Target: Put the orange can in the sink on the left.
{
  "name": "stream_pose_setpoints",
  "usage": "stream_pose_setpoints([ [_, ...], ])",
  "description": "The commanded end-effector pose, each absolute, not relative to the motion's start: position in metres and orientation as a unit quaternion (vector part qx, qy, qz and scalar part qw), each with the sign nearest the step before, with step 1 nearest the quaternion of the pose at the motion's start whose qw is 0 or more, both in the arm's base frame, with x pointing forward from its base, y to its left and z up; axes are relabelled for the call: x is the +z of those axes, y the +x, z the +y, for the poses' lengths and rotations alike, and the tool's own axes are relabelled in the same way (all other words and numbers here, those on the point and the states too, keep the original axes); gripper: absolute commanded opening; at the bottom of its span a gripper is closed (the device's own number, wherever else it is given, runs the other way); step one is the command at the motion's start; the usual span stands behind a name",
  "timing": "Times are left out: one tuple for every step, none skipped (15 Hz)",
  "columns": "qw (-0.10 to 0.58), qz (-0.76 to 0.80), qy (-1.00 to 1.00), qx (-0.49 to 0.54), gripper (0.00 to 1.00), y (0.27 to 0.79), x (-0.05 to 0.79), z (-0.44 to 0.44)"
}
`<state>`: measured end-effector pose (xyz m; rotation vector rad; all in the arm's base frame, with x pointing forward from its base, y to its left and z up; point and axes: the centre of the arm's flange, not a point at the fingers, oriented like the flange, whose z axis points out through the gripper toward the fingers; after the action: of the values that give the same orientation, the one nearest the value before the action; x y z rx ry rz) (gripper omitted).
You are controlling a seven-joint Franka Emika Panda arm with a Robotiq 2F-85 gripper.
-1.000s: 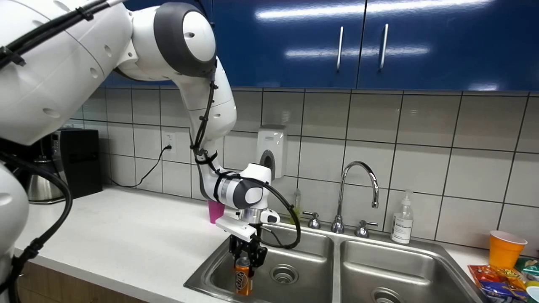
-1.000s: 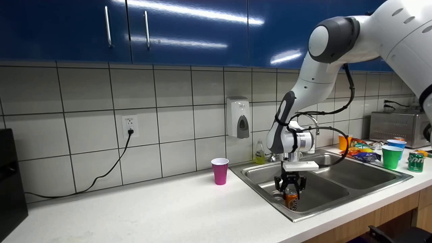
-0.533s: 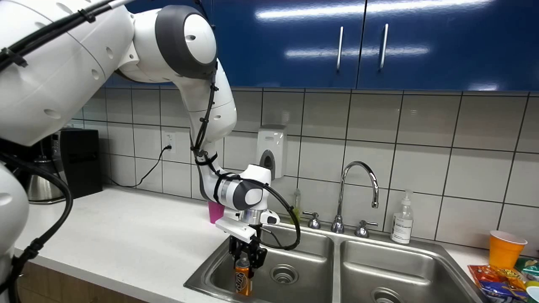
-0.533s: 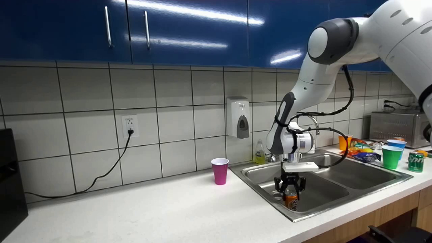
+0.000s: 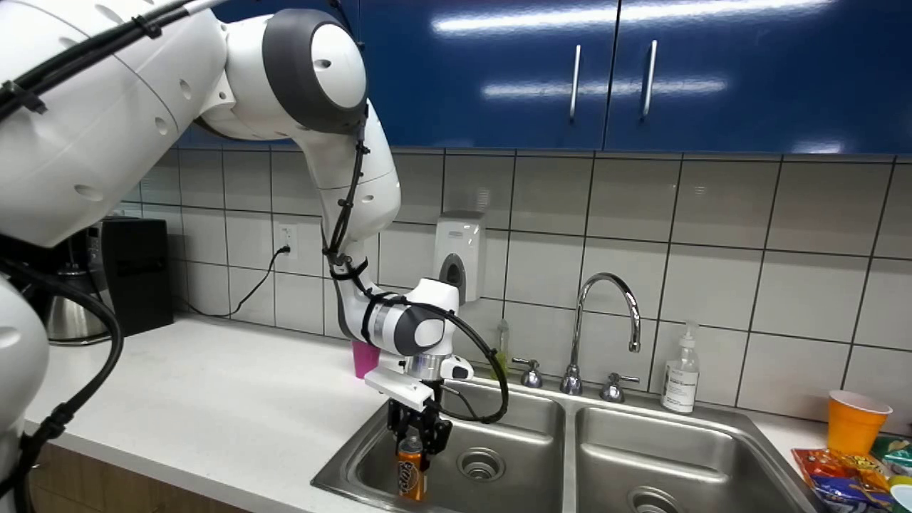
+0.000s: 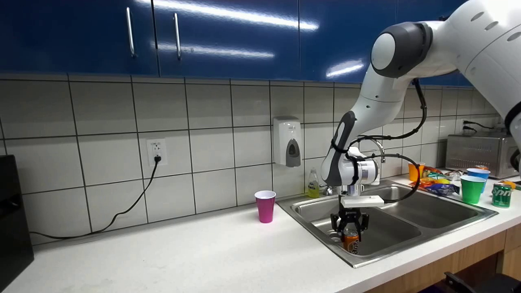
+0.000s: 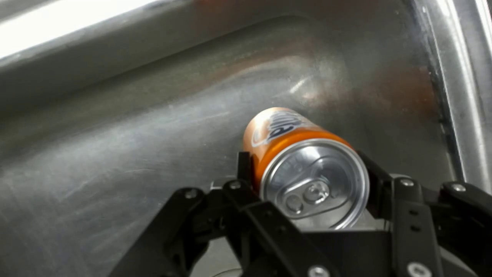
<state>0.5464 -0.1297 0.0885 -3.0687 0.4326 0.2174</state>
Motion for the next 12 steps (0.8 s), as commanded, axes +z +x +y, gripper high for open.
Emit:
stream_pose_setpoints([
  [0.015, 0.146, -0.988, 0.058, 0.39, 0.545, 0.089, -0.133],
  [0.017, 0.147, -0.988, 0.055, 0.39, 0.545, 0.088, -0.135],
  [0.017, 0.148, -0.987, 0.051, 0.39, 0.545, 0.086, -0.137],
  [0.016, 0.15, -0.988, 0.046, 0.39, 0.544, 0.085, -0.138],
  [0.017, 0.152, -0.987, 0.041, 0.39, 0.544, 0.084, -0.139],
  [0.017, 0.154, -0.987, 0.036, 0.39, 0.543, 0.082, -0.141],
  [0.018, 0.157, -0.987, 0.034, 0.39, 0.542, 0.08, -0.143],
  [0.017, 0.159, -0.987, 0.032, 0.39, 0.541, 0.078, -0.145],
  [0.018, 0.161, -0.986, 0.032, 0.39, 0.539, 0.075, -0.147],
  [0.018, 0.162, -0.986, 0.032, 0.39, 0.537, 0.072, -0.148],
  [0.018, 0.164, -0.986, 0.034, 0.39, 0.535, 0.07, -0.15],
  [0.019, 0.165, -0.985, 0.034, 0.39, 0.533, 0.067, -0.151],
])
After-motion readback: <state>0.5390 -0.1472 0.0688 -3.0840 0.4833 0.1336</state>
